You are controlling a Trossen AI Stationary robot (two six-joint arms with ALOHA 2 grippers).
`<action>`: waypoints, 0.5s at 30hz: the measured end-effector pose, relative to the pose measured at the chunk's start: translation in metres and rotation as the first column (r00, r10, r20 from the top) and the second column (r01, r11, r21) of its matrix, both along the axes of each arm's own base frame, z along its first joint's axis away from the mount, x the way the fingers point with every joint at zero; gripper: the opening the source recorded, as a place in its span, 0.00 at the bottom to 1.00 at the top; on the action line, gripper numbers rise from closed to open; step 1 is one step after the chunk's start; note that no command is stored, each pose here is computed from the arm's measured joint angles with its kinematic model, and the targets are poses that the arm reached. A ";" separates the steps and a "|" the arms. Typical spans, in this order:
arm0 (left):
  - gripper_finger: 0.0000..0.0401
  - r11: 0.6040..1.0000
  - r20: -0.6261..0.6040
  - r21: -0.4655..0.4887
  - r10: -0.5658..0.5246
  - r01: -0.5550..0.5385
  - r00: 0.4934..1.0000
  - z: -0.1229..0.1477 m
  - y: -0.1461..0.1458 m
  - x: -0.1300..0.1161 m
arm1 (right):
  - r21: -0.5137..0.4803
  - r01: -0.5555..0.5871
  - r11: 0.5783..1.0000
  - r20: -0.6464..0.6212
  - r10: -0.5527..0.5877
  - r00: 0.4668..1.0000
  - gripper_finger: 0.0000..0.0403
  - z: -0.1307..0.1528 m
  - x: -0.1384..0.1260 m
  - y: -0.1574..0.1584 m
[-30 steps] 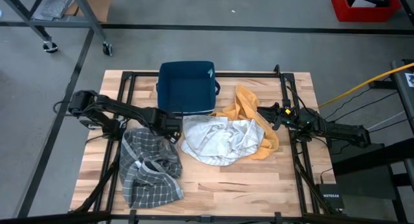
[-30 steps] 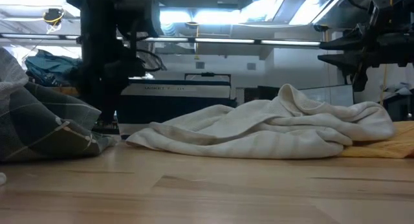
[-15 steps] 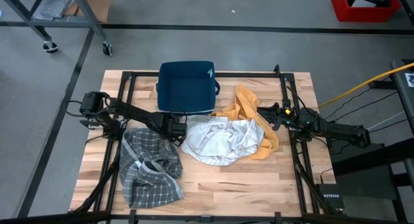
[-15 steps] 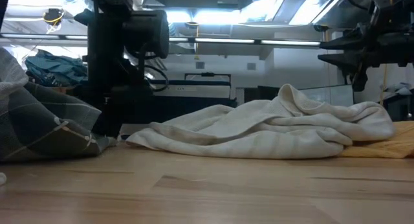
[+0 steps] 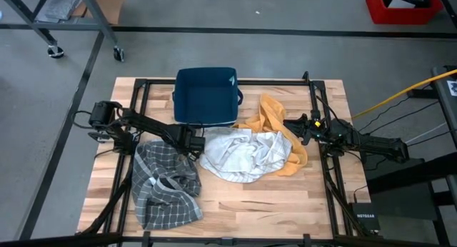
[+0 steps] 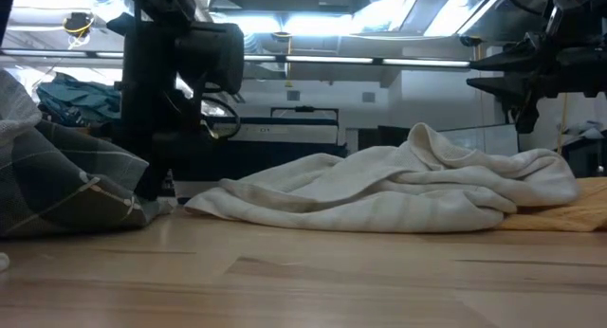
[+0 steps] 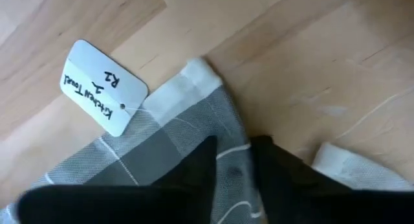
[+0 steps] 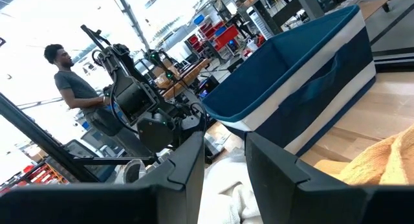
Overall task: Fold towel
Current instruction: Fold the gray patterned towel
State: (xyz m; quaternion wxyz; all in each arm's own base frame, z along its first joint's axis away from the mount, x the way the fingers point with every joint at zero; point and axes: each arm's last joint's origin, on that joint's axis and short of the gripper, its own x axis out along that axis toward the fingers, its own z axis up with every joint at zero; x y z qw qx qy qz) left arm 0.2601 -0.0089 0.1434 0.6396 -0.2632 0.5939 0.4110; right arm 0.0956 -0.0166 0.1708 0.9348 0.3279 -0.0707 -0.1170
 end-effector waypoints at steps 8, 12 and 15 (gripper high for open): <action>0.01 1.000 0.032 -0.026 -0.014 0.014 0.999 0.004 -0.001 0.004 | 0.000 0.000 1.000 0.000 0.000 1.000 0.29 0.000 0.000 0.000; 0.01 0.998 0.125 -0.052 -0.038 0.044 0.991 0.024 -0.003 0.014 | 0.002 -0.001 1.000 0.004 0.001 1.000 0.29 0.000 0.000 0.000; 0.00 0.994 0.208 -0.051 -0.081 0.094 0.975 0.046 -0.005 0.024 | 0.024 -0.040 0.999 0.026 0.039 0.999 0.29 0.002 0.000 0.001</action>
